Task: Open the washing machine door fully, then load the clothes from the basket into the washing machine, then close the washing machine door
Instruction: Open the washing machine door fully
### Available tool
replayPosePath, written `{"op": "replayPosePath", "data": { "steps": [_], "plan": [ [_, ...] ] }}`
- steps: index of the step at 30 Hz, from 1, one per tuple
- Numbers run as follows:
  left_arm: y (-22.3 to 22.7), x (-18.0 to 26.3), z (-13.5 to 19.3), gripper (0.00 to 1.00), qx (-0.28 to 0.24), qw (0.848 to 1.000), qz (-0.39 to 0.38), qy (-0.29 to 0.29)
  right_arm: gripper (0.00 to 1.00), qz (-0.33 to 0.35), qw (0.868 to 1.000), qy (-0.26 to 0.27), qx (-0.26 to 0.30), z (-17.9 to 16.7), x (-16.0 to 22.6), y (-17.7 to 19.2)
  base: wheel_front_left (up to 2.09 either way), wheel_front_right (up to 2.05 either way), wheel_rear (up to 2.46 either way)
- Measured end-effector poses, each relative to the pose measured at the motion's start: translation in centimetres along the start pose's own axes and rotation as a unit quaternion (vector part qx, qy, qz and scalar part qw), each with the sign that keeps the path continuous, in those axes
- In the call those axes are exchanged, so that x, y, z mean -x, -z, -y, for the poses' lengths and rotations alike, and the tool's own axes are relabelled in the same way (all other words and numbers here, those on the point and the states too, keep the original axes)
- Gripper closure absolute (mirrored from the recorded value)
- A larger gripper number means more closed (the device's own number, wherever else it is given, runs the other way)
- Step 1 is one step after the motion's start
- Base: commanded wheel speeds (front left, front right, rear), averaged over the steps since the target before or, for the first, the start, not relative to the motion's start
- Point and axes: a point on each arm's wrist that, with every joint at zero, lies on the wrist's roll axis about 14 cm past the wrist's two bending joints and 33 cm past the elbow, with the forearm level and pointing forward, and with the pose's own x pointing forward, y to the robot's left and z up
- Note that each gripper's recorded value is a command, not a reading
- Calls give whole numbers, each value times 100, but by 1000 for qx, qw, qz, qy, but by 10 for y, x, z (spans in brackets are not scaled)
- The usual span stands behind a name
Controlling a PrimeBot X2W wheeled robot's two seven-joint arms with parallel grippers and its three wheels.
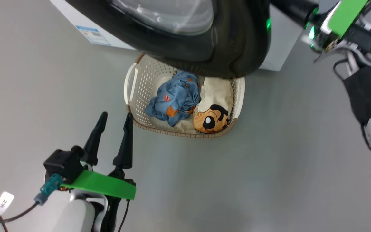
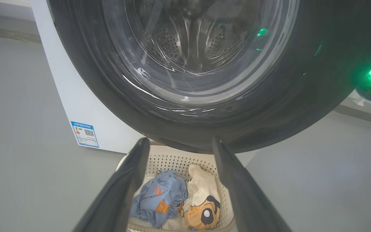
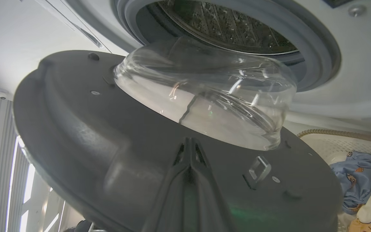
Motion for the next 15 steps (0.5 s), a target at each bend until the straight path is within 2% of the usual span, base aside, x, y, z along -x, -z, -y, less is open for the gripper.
{"op": "replayPosePath", "data": {
  "steps": [8, 15],
  "plan": [
    [-10, 24, -2, 0, 1, 1000, 8, -9, 100, -52, 999, -6, -5, -21, 6, 54, 0, 0, 0],
    [-22, 38, -1, 0, -3, 1000, 22, -8, 100, -85, 996, -20, -4, -42, 9, 88, 0, 0, 0]
  ]
}}
